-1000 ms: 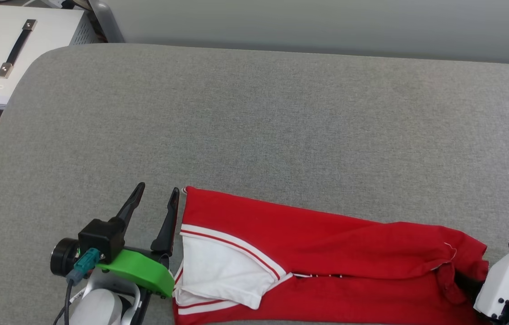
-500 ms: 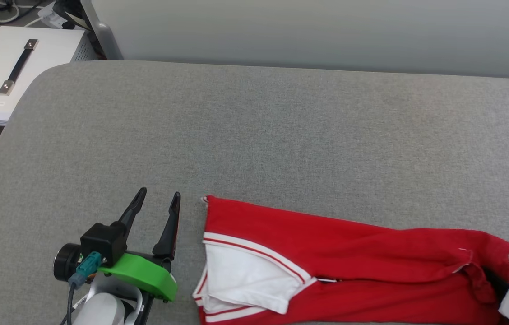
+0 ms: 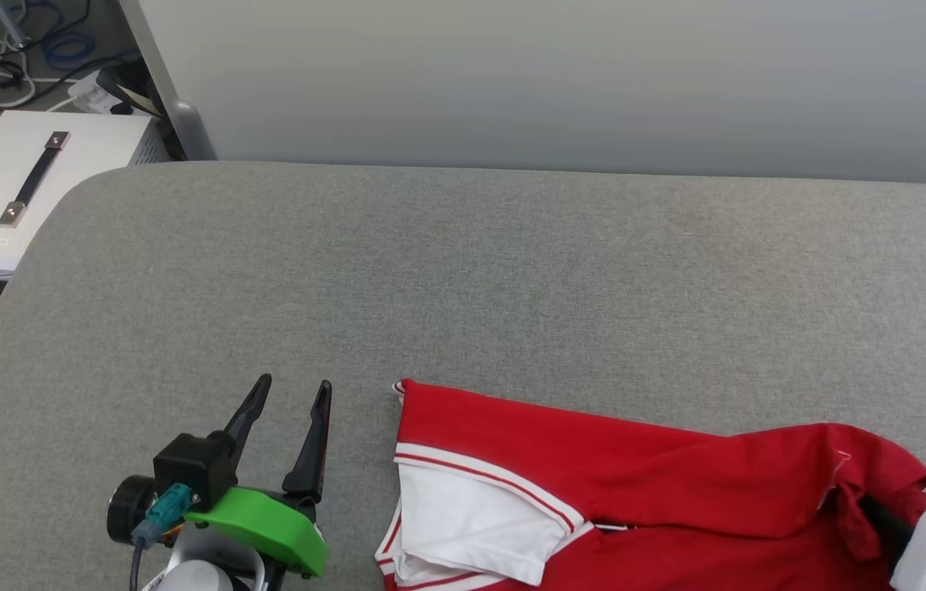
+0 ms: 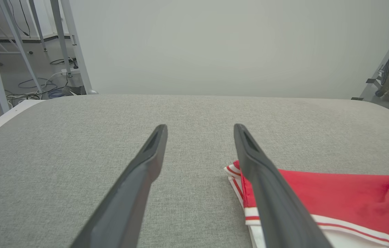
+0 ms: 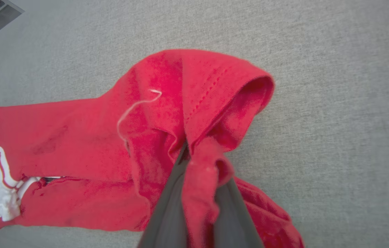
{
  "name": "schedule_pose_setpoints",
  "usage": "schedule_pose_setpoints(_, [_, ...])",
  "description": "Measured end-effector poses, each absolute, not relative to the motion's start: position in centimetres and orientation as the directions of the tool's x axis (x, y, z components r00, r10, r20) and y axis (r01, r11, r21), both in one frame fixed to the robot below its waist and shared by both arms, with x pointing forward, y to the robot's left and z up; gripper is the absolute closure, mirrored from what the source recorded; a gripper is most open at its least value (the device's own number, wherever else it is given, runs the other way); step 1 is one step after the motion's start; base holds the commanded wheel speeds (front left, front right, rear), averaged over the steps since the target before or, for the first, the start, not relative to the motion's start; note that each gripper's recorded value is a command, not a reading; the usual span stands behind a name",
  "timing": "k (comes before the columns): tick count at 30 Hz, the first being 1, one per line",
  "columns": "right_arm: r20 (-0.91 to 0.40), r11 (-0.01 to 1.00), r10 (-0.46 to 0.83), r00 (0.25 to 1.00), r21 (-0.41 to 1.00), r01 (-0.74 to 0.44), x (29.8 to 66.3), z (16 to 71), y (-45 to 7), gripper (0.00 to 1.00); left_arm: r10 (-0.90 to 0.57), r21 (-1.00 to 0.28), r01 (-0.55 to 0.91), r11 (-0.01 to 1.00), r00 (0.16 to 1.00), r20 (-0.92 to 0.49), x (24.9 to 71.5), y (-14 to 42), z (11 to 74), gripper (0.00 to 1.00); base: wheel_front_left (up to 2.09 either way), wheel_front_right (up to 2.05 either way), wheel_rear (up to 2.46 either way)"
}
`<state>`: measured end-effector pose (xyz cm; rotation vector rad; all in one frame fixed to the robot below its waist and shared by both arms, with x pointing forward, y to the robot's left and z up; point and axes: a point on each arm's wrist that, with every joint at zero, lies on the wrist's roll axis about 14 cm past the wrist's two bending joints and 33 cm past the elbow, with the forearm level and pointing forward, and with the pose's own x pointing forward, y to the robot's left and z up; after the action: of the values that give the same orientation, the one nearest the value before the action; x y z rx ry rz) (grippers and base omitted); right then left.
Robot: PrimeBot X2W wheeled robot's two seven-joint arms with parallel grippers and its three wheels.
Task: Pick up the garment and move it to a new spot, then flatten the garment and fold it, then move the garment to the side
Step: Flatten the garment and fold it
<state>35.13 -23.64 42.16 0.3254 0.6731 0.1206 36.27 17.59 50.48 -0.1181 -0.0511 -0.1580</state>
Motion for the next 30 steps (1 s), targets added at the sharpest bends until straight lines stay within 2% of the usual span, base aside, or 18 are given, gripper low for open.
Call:
schedule_pose_setpoints(12, [-0.494, 0.864, 0.460, 0.738, 0.440, -0.244, 34.0, 44.5, -13.3, 1.00, -0.106, -0.124, 0.113, 0.986, 0.993, 0.060, 34.1, 19.0, 50.3, 0.00, 0.00, 0.00, 0.00])
schedule_pose_setpoints(19, [-0.422, 0.719, 0.640, 0.642, 0.623, -0.307, 32.6, 46.1, -5.1, 1.00, 0.002, -0.132, 0.010, 0.991, 0.996, 0.090, 32.5, 22.7, 51.2, 0.00, 0.00, 0.00, 0.00])
schedule_pose_setpoints(30, [-0.354, 0.588, 0.773, 0.527, 0.711, -0.385, 32.7, 47.2, 1.9, 1.00, 0.100, -0.135, -0.089, 0.987, 0.992, 0.076, 30.2, 25.9, 50.8, 0.00, 0.00, 0.00, 0.00])
